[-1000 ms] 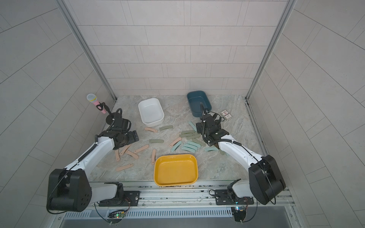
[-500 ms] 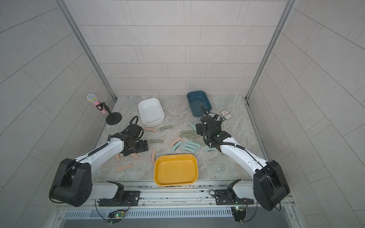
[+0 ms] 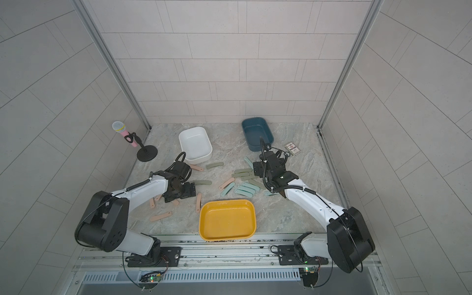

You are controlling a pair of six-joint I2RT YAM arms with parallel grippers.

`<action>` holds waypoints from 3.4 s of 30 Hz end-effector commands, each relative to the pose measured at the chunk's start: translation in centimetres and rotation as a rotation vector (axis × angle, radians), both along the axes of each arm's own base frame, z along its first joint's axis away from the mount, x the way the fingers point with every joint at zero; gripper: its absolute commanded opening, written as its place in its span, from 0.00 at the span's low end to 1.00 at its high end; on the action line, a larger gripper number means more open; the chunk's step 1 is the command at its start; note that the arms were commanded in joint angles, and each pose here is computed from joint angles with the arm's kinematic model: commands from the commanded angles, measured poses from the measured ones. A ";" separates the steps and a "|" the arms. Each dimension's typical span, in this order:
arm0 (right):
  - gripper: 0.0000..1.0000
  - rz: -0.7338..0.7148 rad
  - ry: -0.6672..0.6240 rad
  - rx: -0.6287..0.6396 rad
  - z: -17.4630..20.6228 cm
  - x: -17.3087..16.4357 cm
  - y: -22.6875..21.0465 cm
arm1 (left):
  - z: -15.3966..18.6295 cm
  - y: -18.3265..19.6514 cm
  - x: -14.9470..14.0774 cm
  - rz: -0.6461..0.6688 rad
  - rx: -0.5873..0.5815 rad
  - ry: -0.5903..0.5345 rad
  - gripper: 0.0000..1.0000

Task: Place the fruit knives into the storage box by color
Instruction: Pick up the fruit knife from the center of the board, then place the fruit knife in the storage box.

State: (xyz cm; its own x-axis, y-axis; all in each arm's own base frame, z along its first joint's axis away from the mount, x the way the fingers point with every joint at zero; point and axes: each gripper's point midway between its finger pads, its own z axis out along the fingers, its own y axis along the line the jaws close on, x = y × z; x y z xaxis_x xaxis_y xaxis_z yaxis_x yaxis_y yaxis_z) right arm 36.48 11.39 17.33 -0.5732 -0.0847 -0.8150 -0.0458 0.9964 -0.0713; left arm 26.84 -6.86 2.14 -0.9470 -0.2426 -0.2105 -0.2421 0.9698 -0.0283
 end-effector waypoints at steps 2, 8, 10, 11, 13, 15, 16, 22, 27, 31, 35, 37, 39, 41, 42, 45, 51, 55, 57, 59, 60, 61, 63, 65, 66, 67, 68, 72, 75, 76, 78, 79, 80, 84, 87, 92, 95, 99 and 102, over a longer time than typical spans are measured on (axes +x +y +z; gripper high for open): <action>1.00 -0.001 -0.008 0.015 0.1 0.1 0.3 | -0.9 0.2 0.7 0.019 0.028 0.029 1.00; 1.00 0.005 -0.003 0.013 0.0 0.0 0.3 | -1.0 0.2 2.1 0.028 0.046 0.037 0.86; 1.00 0.005 -0.003 0.014 -0.1 0.0 0.3 | -0.9 0.5 2.2 0.031 0.071 0.042 0.82; 1.00 0.005 -0.005 0.014 -0.1 0.0 0.3 | -0.8 0.7 2.1 0.032 0.084 0.044 0.79; 1.00 0.006 -0.006 0.015 -0.1 0.1 0.4 | -0.9 1.2 1.9 0.038 0.101 0.050 0.72; 1.00 0.005 -0.005 0.017 -0.1 0.2 0.4 | -1.0 1.4 1.6 0.045 0.107 0.054 0.63; 1.00 0.005 -0.005 0.016 -0.1 0.2 0.4 | -1.0 1.5 1.4 0.046 0.109 0.058 0.58; 1.00 -0.003 -0.011 0.018 0.1 0.1 0.2 | -1.1 1.9 -0.2 0.050 0.112 0.075 0.40; 1.00 -0.011 -0.022 0.018 0.5 0.0 -0.1 | -0.9 2.1 -0.7 0.050 0.114 0.072 0.28; 1.00 -0.016 -0.027 0.023 0.8 -0.1 -0.2 | -0.4 2.1 -0.5 0.039 0.118 0.067 0.20; 1.00 -0.023 -0.027 0.024 0.9 -0.3 -0.3 | 0.5 2.1 -0.1 0.025 0.120 0.052 0.09; 1.00 -0.029 -0.031 0.029 1.1 -0.3 -0.4 | 1.3 2.0 0.1 0.015 0.116 0.036 0.05; 1.00 -0.031 -0.035 0.038 1.3 -0.3 -0.3 | 2.4 2.0 0.4 0.006 0.114 0.014 0.00; 1.00 -0.037 -0.036 0.047 1.4 -0.2 -0.3 | 3.8 1.9 0.6 -0.003 0.109 -0.012 0.00; 1.00 -0.042 -0.035 0.057 1.4 -0.3 -0.2 | 4.7 1.8 0.8 -0.006 0.103 -0.029 0.00; 1.00 -0.036 -0.031 0.076 1.4 -0.2 0.3 | 7.3 1.4 1.7 -0.020 0.083 -0.089 0.00; 1.00 -0.023 -0.023 0.077 1.7 0.4 1.5 | 11.9 0.5 6.3 -0.035 0.083 -0.196 0.00; 1.00 -0.013 -0.004 0.072 1.4 0.6 2.2 | 13.2 -0.8 11.0 -0.052 0.094 -0.209 0.00; 1.00 -0.010 0.006 0.068 1.3 0.7 2.3 | 13.4 -1.4 13.3 -0.059 0.097 -0.207 0.00; 1.00 -0.003 0.016 0.068 1.2 0.7 2.6 | 13.2 -2.0 15.6 -0.061 0.099 -0.213 0.00; 1.00 0.001 0.021 0.072 1.1 0.6 2.8 | 12.9 -2.2 16.7 -0.059 0.104 -0.212 0.00; 1.00 0.007 0.023 0.076 1.0 0.6 3.0 | 12.5 -2.4 17.8 -0.052 0.104 -0.207 0.00; 1.00 0.014 0.032 0.076 0.9 0.4 3.2 | 11.7 -2.7 19.7 -0.035 0.104 -0.199 0.00; 1.00 0.022 0.040 0.075 1.0 0.3 3.4 | 10.8 -3.0 21.3 -0.014 0.104 -0.195 0.00; 1.00 0.024 0.044 0.078 0.9 0.2 3.5 | 10.5 -3.1 22.2 -0.001 0.102 -0.197 0.00; 1.00 0.035 0.047 0.086 0.9 0.1 3.7 | 10.2 -3.2 23.0 0.010 0.098 -0.203 0.00; 1.00 0.044 0.050 0.093 0.8 -0.1 3.8 | 9.8 -3.3 23.6 0.020 0.097 -0.205 0.00; 1.00 0.058 0.066 0.115 0.3 -0.3 4.4 | 8.4 -3.6 25.8 0.066 0.088 -0.193 0.00; 1.00 0.058 0.077 0.105 0.0 -0.2 4.4 | 6.9 -3.8 26.6 0.074 0.093 -0.168 0.00; 1.00 0.058 0.077 0.099 0.0 -0.2 4.4 | 6.4 -3.6 26.7 0.080 0.101 -0.160 0.00; 1.00 0.055 0.076 0.094 -0.1 -0.1 4.4 | 5.5 -3.2 26.9 0.100 0.108 -0.153 0.00; 1.00 0.056 0.076 0.093 -0.1 0.0 4.4 | 5.1 -3.0 27.0 0.108 0.109 -0.148 0.00; 1.00 0.055 0.077 0.094 -0.1 0.0 4.4 | 4.6 -2.7 27.1 0.117 0.113 -0.145 0.00; 1.00 0.059 0.088 0.101 -0.7 0.2 4.7 | 2.9 -1.7 27.4 0.152 0.133 -0.132 0.00; 1.00 0.057 0.093 0.094 -0.9 0.4 4.8 | 2.1 -1.4 28.0 0.176 0.117 -0.138 0.00; 1.00 0.064 0.105 0.083 -1.6 0.6 5.0 | 1.3 -0.8 29.3 0.197 0.114 -0.174 0.00; 1.00 0.071 0.114 0.077 -1.9 0.7 5.1 | 0.8 -0.6 29.8 0.205 0.103 -0.182 0.02; 1.00 0.093 0.125 0.089 -1.8 0.7 5.6 | 0.7 -0.8 30.4 0.190 0.088 -0.190 0.28; 1.00 0.104 0.138 0.094 -1.7 0.4 5.8 | 2.1 -1.0 30.8 0.172 0.080 -0.217 0.42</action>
State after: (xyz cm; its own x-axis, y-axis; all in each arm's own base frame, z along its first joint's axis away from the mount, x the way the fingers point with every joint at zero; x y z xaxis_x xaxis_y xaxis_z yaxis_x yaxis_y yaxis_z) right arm 36.94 16.78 14.88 -0.6704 -0.0742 -0.7383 -0.1385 0.9900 0.0263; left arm 56.93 -7.78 3.11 -0.8371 -0.3697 -0.4032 -0.4009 0.9161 -0.0077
